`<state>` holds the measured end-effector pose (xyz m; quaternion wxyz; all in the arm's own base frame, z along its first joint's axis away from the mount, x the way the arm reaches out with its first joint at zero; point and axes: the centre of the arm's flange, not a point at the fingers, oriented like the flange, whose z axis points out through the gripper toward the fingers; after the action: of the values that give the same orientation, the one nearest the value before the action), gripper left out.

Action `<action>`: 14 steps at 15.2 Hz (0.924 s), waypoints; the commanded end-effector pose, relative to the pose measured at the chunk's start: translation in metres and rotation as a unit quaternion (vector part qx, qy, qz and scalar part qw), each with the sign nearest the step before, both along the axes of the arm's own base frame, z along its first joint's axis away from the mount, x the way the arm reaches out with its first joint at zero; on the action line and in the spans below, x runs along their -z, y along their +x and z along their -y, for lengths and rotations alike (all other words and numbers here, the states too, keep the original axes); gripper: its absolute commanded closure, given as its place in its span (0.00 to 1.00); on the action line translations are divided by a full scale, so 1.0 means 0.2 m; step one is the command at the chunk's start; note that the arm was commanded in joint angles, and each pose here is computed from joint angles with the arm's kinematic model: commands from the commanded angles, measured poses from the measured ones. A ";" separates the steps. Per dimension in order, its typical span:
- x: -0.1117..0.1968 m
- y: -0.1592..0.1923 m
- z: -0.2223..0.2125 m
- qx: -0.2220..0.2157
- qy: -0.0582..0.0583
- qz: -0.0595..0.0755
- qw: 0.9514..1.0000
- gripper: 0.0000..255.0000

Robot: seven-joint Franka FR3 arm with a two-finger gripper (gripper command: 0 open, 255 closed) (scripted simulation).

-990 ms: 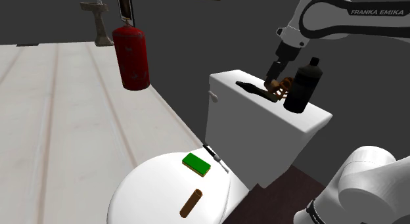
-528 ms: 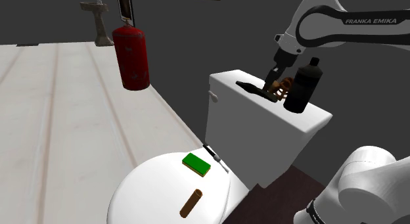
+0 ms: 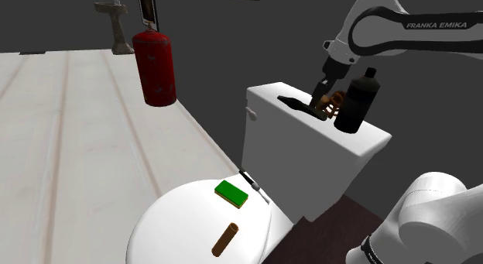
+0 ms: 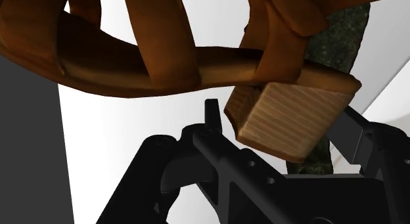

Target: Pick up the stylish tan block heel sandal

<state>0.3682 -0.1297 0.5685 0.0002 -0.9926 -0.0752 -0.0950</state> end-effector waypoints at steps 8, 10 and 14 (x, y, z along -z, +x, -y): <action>-0.20 0.00 0.00 0.000 0.000 -0.001 1.000 1.00; -0.26 0.00 0.00 0.000 0.000 -0.001 1.000 1.00; -0.36 0.00 0.00 0.000 0.000 -0.001 1.000 1.00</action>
<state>0.3682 -0.1308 0.6356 0.0003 -0.9927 -0.0748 -0.0941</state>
